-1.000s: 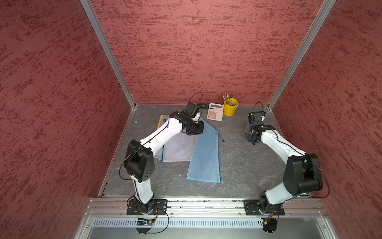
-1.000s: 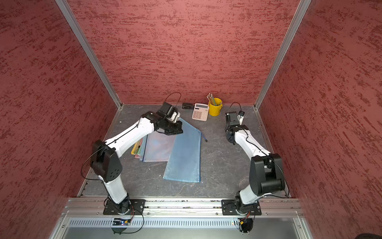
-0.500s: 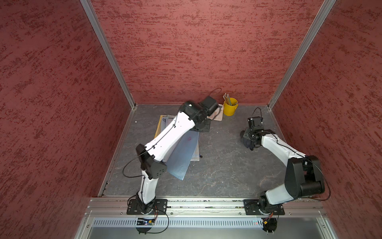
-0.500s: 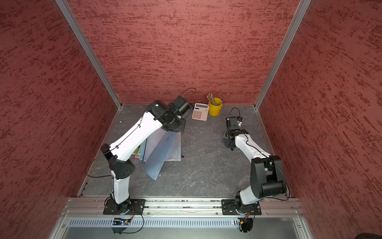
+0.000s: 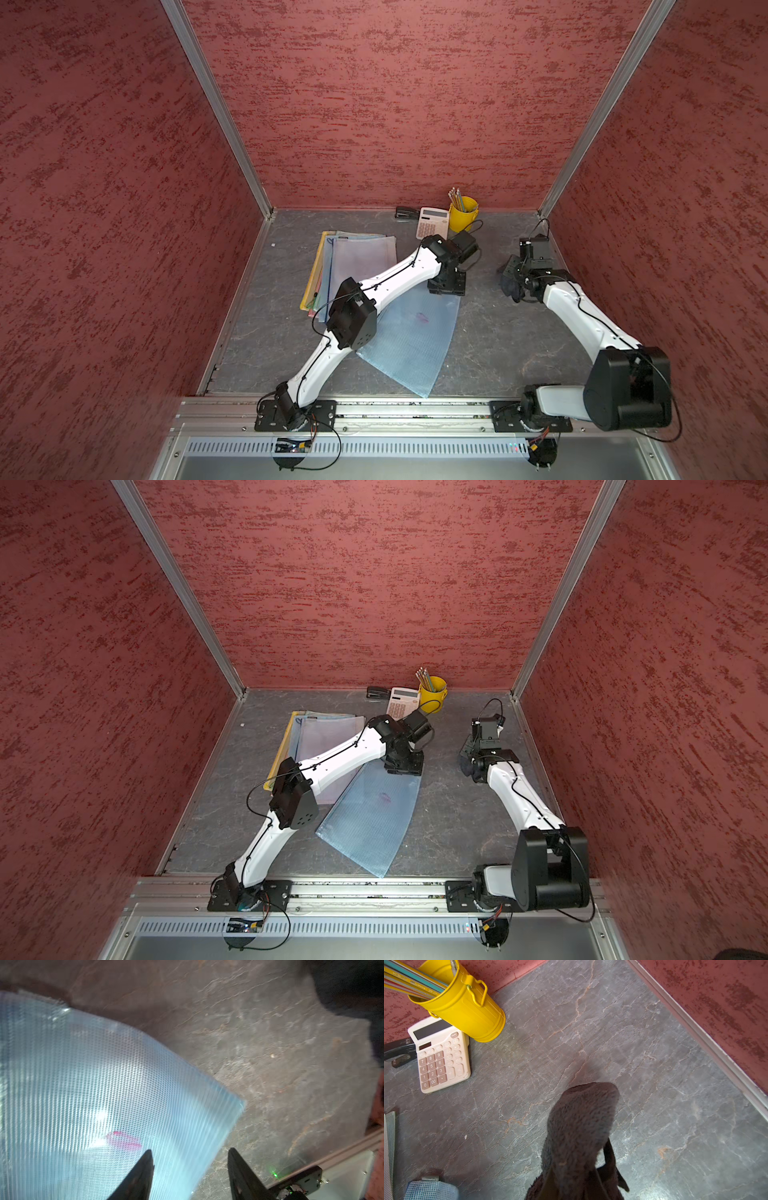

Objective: Wipe the document bag
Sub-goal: Adjust the document bag at the center of the board, then wipe the dirt from the document bag.

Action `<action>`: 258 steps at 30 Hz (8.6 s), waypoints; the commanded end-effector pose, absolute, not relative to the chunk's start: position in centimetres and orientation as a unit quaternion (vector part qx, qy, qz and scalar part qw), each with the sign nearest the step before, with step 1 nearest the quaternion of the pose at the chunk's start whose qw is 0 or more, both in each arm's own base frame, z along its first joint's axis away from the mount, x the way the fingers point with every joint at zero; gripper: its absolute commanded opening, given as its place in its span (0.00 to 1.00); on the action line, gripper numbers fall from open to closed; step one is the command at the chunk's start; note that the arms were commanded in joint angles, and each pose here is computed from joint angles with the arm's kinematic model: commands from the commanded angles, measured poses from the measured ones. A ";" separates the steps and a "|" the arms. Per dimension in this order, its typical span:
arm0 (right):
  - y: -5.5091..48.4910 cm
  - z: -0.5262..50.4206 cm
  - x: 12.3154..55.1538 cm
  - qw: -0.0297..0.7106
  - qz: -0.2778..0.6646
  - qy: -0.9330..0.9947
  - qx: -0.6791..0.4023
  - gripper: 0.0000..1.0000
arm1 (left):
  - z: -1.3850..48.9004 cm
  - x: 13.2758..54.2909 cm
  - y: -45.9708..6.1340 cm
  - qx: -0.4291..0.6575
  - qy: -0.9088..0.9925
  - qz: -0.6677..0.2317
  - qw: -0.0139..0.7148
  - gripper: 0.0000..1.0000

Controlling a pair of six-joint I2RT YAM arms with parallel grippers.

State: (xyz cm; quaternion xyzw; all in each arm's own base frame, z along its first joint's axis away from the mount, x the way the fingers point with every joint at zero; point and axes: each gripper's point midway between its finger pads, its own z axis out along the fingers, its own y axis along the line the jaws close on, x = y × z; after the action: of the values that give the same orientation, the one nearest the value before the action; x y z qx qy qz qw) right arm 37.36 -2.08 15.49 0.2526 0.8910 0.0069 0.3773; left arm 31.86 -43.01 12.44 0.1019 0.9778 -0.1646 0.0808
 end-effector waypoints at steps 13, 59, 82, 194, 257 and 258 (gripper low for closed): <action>5.6 14.2 36.4 0.329 0.091 0.927 0.153 0.00 | 10.6 39.4 -27.3 0.092 0.972 -0.185 0.114 0.69; 18.8 16.4 34.1 0.327 0.143 0.932 -0.071 0.14 | 6.6 37.0 -32.9 -0.073 0.918 -0.389 0.036 0.00; 19.7 3.3 31.2 0.273 0.073 0.959 -0.025 0.66 | 1.6 35.7 -35.7 -0.165 0.907 -0.386 0.021 0.00; 24.9 -0.7 23.9 0.154 0.169 0.971 0.068 0.00 | -0.1 37.6 -35.2 -0.207 0.879 -0.430 0.006 0.00; 16.6 -1.1 29.3 0.233 -0.055 0.964 0.112 0.00 | 0.9 32.9 -34.9 -0.119 0.882 -0.456 -0.020 0.00; 14.7 -0.7 29.2 0.236 -0.092 0.960 0.117 0.00 | 1.2 32.7 -34.7 -0.119 0.881 -0.457 -0.022 0.00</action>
State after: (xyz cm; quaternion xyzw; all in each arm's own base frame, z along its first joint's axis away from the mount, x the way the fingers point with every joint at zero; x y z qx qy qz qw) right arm 30.50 22.12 2.50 0.0921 0.9557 0.0505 0.2750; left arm 34.96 -35.48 2.06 -0.1106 0.8702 -0.4798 0.0175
